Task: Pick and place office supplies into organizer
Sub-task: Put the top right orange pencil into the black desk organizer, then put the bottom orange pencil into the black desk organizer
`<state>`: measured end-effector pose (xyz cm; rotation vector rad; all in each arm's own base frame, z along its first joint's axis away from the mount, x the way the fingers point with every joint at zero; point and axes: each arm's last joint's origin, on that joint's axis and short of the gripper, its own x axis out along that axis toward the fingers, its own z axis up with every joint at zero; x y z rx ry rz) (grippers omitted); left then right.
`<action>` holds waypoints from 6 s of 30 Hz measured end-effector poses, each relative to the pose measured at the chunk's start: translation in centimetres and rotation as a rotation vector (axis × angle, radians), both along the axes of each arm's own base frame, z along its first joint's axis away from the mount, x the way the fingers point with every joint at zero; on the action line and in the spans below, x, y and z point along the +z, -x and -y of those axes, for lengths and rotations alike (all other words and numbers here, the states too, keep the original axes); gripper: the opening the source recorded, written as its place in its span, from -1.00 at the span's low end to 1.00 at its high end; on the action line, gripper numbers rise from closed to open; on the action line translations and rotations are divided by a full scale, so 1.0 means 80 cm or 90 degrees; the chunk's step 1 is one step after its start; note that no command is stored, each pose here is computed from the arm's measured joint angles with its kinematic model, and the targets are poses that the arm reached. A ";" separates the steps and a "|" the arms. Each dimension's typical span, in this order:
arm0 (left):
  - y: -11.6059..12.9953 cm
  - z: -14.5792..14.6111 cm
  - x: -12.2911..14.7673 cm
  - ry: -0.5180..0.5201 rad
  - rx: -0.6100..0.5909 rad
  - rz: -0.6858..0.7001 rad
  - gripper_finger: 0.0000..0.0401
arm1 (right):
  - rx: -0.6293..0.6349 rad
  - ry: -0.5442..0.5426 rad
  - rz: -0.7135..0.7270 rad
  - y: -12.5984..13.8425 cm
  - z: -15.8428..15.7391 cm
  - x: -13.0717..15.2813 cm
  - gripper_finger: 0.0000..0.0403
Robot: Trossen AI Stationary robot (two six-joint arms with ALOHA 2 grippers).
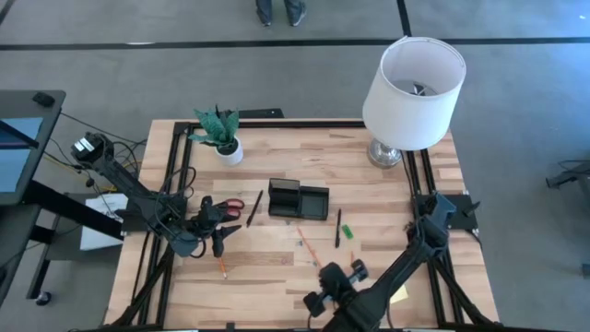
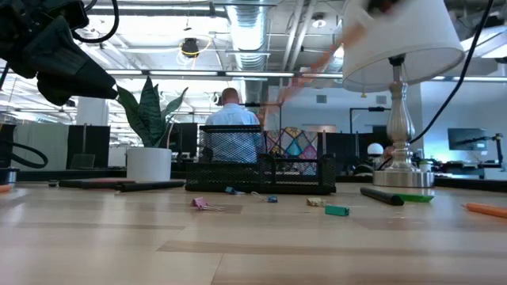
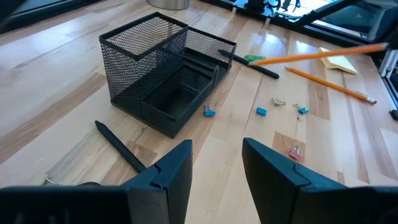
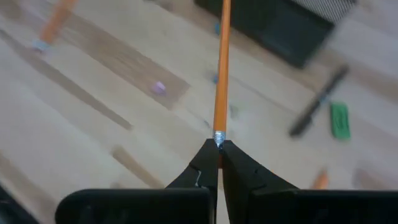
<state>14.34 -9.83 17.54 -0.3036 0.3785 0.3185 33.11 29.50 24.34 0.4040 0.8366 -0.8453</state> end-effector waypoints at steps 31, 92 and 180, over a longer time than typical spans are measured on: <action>-0.001 0.002 0.002 0.018 -0.003 0.013 -0.32 | 0.165 -0.033 -0.117 -0.067 0.198 0.126 -1.00; -0.001 0.002 0.001 0.021 -0.014 0.000 -0.32 | 0.161 -0.434 -0.180 -0.092 0.462 0.093 -0.74; 0.003 0.002 -0.006 0.097 -0.025 -0.043 -0.32 | -0.097 -0.182 -0.035 0.112 -0.138 -0.077 -0.65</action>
